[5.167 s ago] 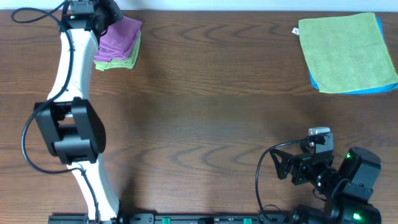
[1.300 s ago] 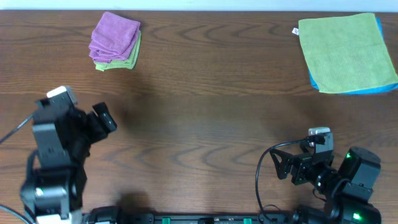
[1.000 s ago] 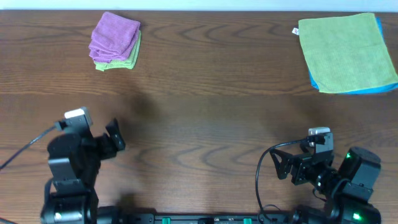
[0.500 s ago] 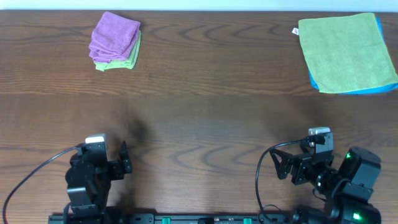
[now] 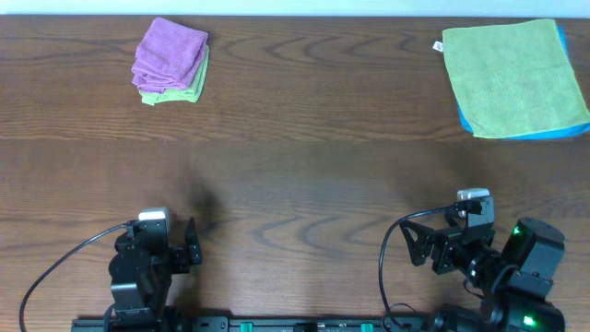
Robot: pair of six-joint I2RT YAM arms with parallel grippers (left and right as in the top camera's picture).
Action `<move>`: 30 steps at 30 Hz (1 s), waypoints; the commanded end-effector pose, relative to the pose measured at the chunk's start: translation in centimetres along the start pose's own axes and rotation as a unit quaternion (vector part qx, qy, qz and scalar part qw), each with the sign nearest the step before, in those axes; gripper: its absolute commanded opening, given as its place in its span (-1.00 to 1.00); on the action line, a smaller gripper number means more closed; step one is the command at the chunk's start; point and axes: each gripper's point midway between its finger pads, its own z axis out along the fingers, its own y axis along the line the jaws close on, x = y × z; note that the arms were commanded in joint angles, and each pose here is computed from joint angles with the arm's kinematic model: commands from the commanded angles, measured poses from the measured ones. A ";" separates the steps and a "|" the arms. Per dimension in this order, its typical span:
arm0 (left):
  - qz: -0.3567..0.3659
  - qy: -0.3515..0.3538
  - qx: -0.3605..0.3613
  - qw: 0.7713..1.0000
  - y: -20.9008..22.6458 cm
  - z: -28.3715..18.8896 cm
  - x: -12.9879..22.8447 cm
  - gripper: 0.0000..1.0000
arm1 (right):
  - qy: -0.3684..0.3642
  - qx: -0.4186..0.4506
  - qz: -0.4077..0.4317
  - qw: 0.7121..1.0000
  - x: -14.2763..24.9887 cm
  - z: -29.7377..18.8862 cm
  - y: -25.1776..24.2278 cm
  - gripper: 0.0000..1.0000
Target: Fold the cloth
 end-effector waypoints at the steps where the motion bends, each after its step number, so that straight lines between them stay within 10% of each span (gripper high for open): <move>1: 0.011 0.005 0.009 1.000 -0.4 0.4 0.9 0.91 | -0.004 -0.006 0.004 1.000 -0.1 -0.1 0.2 0.98; 30: 0.033 0.013 0.013 0.999 -0.5 0.7 1.9 0.91 | -0.004 -0.006 0.003 1.000 -0.1 -0.1 0.2 0.99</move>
